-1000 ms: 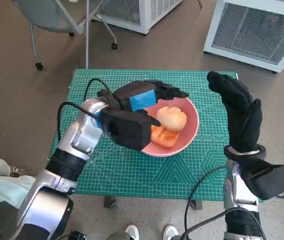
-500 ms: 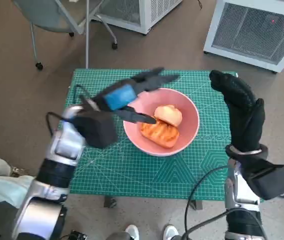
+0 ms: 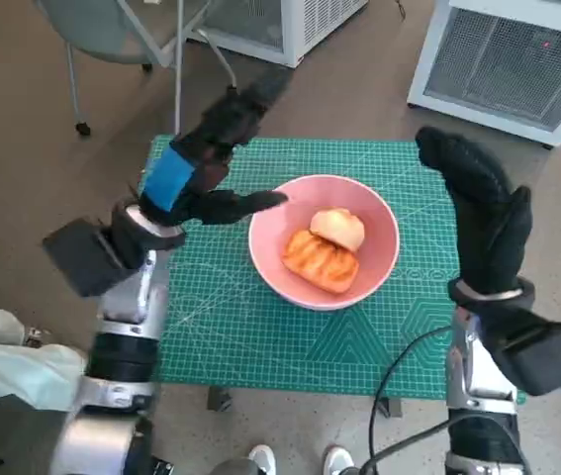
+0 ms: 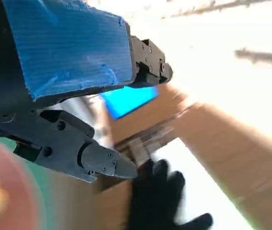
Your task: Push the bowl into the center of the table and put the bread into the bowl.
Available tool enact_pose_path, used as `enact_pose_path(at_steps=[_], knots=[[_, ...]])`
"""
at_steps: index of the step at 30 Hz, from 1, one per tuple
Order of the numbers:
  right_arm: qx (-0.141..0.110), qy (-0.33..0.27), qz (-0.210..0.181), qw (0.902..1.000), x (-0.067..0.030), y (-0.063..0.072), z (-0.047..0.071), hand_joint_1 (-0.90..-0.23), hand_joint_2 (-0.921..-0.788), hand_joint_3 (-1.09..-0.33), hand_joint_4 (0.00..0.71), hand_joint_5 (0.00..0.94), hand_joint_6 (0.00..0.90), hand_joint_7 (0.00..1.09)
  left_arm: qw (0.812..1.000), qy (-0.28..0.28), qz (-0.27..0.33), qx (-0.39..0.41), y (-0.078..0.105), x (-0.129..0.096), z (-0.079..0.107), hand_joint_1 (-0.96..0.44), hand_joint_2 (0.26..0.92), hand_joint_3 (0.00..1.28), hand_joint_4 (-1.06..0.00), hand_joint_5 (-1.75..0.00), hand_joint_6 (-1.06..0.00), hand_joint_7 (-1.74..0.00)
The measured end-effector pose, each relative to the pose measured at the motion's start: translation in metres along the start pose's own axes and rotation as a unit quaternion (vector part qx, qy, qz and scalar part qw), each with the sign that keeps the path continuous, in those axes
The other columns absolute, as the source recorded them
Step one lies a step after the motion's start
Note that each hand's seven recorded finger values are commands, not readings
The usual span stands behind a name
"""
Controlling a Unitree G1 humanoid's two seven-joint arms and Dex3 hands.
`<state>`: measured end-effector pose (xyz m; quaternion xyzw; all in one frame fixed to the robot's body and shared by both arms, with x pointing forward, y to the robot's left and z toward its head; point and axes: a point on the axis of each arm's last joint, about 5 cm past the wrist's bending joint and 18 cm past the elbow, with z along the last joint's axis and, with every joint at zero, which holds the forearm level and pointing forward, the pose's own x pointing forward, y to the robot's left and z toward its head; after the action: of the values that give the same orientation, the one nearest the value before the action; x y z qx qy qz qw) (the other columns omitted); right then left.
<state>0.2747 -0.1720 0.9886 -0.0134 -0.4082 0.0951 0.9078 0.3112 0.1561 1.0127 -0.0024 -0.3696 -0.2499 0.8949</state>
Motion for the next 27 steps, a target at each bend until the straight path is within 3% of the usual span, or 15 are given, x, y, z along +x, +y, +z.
enact_pose_path(at_steps=[14,27], knots=[[-0.007,0.003,0.018,0.9998,0.0085,-0.002,0.003,-0.753,-0.921,-0.749,0.162,0.0,-0.001,0.55,0.999,-0.022,0.035,-0.006,-0.009,-0.015,-0.009,-0.6,0.921,0.36,-0.09,0.0,-0.2,0.0],[0.01,0.011,0.025,0.9996,0.0099,-0.001,0.002,-0.749,-0.921,-0.736,0.156,0.0,0.0,0.56,0.999,-0.013,0.034,-0.016,-0.015,-0.02,-0.014,-0.59,0.921,0.37,-0.09,0.0,-0.21,-0.01]])
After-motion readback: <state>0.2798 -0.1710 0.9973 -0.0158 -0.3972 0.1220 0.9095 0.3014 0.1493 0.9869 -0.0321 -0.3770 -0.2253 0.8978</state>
